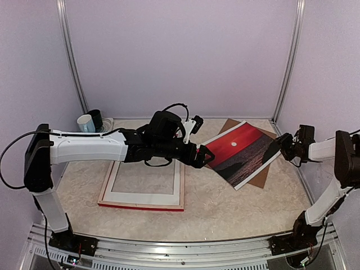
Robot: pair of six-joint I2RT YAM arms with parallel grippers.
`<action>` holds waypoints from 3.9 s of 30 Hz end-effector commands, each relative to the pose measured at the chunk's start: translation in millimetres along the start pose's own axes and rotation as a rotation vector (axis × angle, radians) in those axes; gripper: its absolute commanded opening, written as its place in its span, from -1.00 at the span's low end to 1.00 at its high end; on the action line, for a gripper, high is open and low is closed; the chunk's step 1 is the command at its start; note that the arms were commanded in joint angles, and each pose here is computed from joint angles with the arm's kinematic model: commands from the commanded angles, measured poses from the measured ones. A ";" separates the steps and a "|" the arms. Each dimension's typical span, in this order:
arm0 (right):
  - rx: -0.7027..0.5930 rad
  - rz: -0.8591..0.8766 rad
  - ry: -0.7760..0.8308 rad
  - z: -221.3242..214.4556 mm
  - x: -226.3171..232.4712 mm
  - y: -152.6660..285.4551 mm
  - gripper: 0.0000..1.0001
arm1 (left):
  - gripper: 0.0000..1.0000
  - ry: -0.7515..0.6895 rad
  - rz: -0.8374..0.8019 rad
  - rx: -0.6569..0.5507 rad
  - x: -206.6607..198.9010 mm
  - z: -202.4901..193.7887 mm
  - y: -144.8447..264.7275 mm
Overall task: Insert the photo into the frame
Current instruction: Pick up the photo from the backboard, then pass from the right arm to the left
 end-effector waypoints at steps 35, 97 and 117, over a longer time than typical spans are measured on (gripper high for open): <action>0.014 -0.118 -0.005 39.1 -66.4 -87.1 0.46 | 0.98 0.055 0.010 0.058 15.2 -29.0 2.6; 0.116 0.478 0.107 -85.5 184.7 140.7 -1.00 | 0.98 -0.137 0.124 -0.040 -76.5 40.4 -15.8; 0.210 0.531 0.127 -153.8 243.0 155.6 -0.99 | 0.98 -0.158 0.059 -0.023 -115.4 27.4 -25.7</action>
Point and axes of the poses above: each gripper's point midway between its finger pads, its own y axis back along the fingers, its own x axis along the line the jaws close on, z = x × y, the point moved 5 cm from there along y, back along the fingers, and after that the axes turned 7 degrees about -y, right-handed, at the moved point
